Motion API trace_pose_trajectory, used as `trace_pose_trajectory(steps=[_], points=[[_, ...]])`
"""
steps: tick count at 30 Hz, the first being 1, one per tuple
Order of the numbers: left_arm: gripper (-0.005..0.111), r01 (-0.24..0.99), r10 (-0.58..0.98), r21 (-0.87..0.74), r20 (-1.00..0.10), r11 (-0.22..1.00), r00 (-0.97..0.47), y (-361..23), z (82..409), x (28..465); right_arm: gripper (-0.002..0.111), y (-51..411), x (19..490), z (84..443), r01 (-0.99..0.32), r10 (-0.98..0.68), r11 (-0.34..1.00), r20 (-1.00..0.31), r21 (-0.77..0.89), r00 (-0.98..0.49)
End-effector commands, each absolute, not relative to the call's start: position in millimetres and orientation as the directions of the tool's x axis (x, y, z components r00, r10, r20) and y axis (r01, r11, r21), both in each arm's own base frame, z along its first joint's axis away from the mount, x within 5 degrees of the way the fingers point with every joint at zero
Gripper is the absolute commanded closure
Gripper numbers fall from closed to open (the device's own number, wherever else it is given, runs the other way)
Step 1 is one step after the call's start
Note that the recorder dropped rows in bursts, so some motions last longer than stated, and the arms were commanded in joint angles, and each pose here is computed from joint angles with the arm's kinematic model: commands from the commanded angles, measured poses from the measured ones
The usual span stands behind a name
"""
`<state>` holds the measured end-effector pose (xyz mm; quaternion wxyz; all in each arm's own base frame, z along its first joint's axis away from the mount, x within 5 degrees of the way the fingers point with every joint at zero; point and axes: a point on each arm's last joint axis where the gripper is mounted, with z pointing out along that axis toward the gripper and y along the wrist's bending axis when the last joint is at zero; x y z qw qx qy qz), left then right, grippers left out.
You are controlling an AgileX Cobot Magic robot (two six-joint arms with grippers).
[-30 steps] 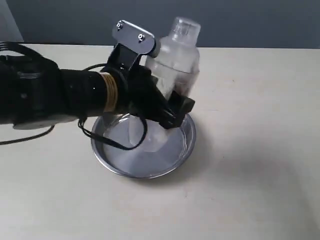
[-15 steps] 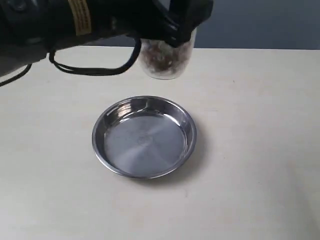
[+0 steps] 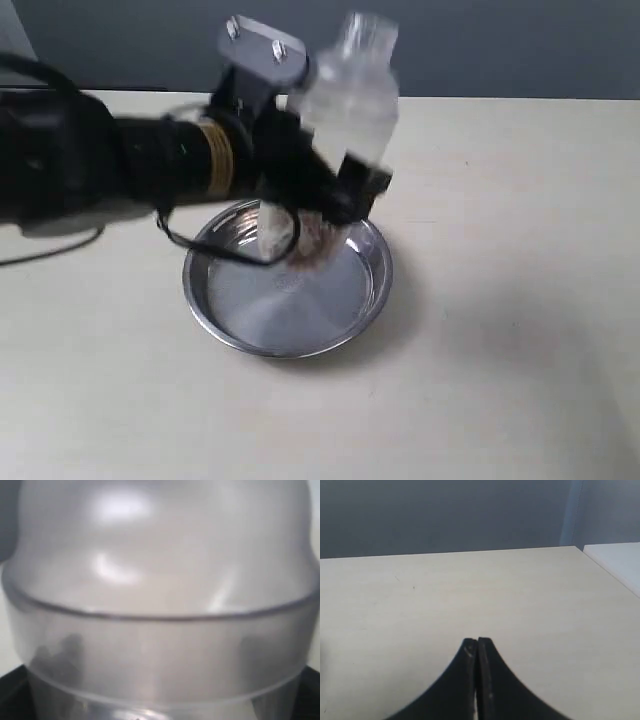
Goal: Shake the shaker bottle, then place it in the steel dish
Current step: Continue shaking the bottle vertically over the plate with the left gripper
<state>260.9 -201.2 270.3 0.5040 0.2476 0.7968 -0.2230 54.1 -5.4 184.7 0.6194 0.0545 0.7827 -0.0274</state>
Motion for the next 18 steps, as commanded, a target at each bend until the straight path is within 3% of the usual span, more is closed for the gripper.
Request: trace_pose_trajectory(steps=[1, 2, 3, 5, 6, 7, 8, 10, 12, 14, 15, 16, 18], points=[[0.106, 0.661, 0.187, -0.128, -0.904, 0.740, -0.385, -206.0, 245.4, 258.3, 0.109, -5.7, 54.0, 185.6, 0.123, 0.048, 0.992, -0.976, 0.023, -0.212], [0.106, 0.633, 0.188, -0.154, -0.879, 0.758, -0.439, -206.3, 231.8, 263.4, 0.109, -5.7, 54.0, 185.6, 0.123, 0.048, 0.992, -0.976, 0.023, -0.212], [0.106, 0.640, 0.136, -0.164, -0.909, 0.750, -0.393, -205.9, 255.2, 262.0, 0.109, -5.7, 54.0, 185.6, 0.123, 0.048, 0.992, -0.976, 0.023, -0.212], [0.106, 0.709, 0.054, -0.047, -0.991, 0.703, -0.120, -201.5, 338.3, 251.5, 0.109, -5.7, 54.0, 185.6, 0.123, 0.048, 0.992, -0.976, 0.023, -0.212], [0.106, 0.694, 0.065, -0.029, -0.992, 0.719, -0.108, -197.9, 345.3, 250.2, 0.109, -5.7, 54.0, 185.6, 0.123, 0.048, 0.992, -0.976, 0.023, -0.212], [0.106, 0.673, 0.103, -0.054, -0.976, 0.738, -0.191, -198.3, 322.0, 253.1, 0.109, -5.7, 54.0, 185.6, 0.123, 0.048, 0.992, -0.976, 0.023, -0.212], [0.106, 0.654, 0.169, -0.094, -0.930, 0.751, -0.327, -201.2, 271.2, 257.6, 0.109, -5.7, 54.0, 185.6, 0.123, 0.048, 0.992, -0.976, 0.023, -0.212], [0.106, 0.613, 0.151, -0.175, -0.884, 0.770, -0.442, -203.8, 239.9, 261.1, 0.109, -5.7, 54.0, 185.6, 0.123, 0.048, 0.992, -0.976, 0.023, -0.212], [0.106, 0.641, 0.049, -0.220, -0.926, 0.735, -0.374, -204.3, 271.5, 256.1, 0.109, -5.7, 54.0, 185.6, 0.123, 0.048, 0.992, -0.976, 0.023, -0.212], [0.106, 0.747, -0.007, -0.094, -0.993, 0.658, -0.119, -202.0, 332.9, 241.9, 0.109, -5.7, 54.0, 185.6, 0.123, 0.048, 0.992, -0.976, 0.023, -0.212], [0.106, 0.750, -0.010, -0.057, -0.998, 0.659, -0.068, -200.1, 346.0, 239.9, 0.109, -5.7, 54.0, 185.6, 0.123, 0.048, 0.992, -0.976, 0.023, -0.212], [0.106, 0.731, 0.002, -0.074, -0.995, 0.679, -0.103, -199.1, 340.7, 242.1, 0.109, -5.7, 54.0, 185.6, 0.123, 0.048, 0.992, -0.976, 0.023, -0.212], [0.106, 0.689, 0.095, -0.118, -0.960, 0.715, -0.263, -202.9, 291.9, 248.8, 0.109, -5.7, 54.0, 185.6, 0.123, 0.048, 0.992, -0.976, 0.023, -0.212]])
